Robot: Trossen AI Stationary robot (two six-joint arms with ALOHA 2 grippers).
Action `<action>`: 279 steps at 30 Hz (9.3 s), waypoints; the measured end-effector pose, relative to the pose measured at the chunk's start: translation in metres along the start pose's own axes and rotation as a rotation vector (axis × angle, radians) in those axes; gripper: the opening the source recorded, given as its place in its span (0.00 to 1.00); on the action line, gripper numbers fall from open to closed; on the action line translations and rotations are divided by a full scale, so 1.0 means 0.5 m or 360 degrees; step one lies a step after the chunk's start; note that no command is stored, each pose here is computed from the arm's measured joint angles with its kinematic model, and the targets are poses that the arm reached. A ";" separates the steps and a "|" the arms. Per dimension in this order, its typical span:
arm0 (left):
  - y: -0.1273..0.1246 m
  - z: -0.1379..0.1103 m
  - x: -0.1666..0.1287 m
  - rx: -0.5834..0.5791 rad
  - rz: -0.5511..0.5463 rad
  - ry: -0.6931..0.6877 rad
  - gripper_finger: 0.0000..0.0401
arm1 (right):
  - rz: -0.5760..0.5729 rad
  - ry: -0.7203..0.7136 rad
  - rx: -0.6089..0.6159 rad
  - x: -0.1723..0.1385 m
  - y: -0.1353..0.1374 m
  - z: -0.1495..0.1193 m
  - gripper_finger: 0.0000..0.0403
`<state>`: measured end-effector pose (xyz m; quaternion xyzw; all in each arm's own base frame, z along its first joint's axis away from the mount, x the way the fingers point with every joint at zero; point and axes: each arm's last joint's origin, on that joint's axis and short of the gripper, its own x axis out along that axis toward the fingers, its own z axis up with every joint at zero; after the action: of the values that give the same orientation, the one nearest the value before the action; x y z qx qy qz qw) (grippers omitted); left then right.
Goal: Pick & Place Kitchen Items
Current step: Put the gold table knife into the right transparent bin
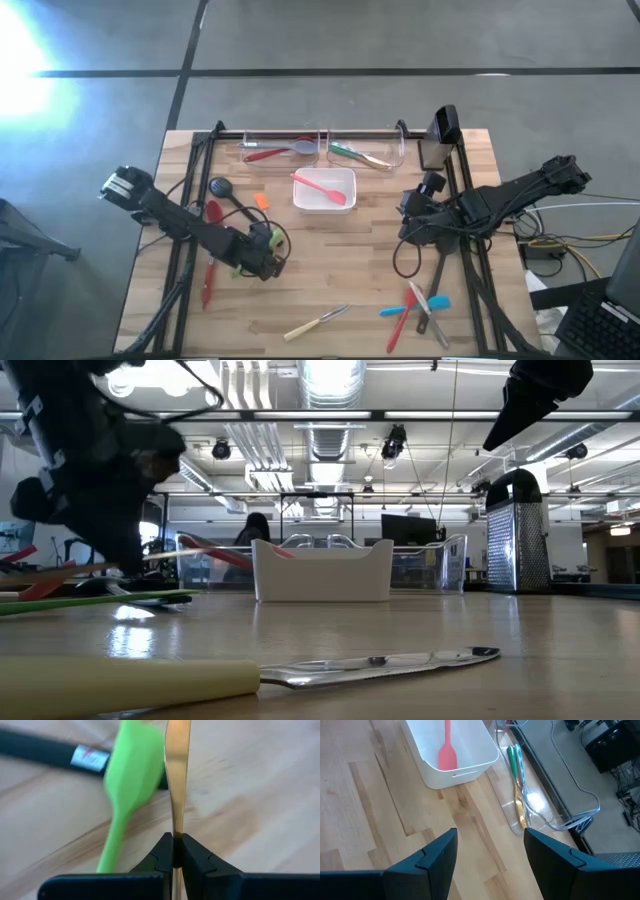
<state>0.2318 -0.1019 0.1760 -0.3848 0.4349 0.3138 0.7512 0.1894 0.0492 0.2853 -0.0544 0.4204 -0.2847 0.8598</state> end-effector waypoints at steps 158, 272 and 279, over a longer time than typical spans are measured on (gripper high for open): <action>0.102 0.481 -0.086 0.0372 -0.1183 0.0140 0.45 | 0.0105 0.0027 -0.0570 0.141 -0.033 0.185 0.02; -0.114 0.577 0.002 0.1660 -0.0080 -0.0441 0.06 | 0.0235 -0.0103 -0.0201 0.018 -0.109 0.171 0.31; -0.116 0.597 -0.029 0.1864 0.0287 -0.0511 0.06 | 0.0288 -0.0071 -0.0199 0.016 -0.102 0.154 0.33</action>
<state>0.3953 0.1206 0.3038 0.1822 0.4474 0.1391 0.8645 0.2286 -0.0086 0.3459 -0.0761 0.4214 -0.1778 0.8860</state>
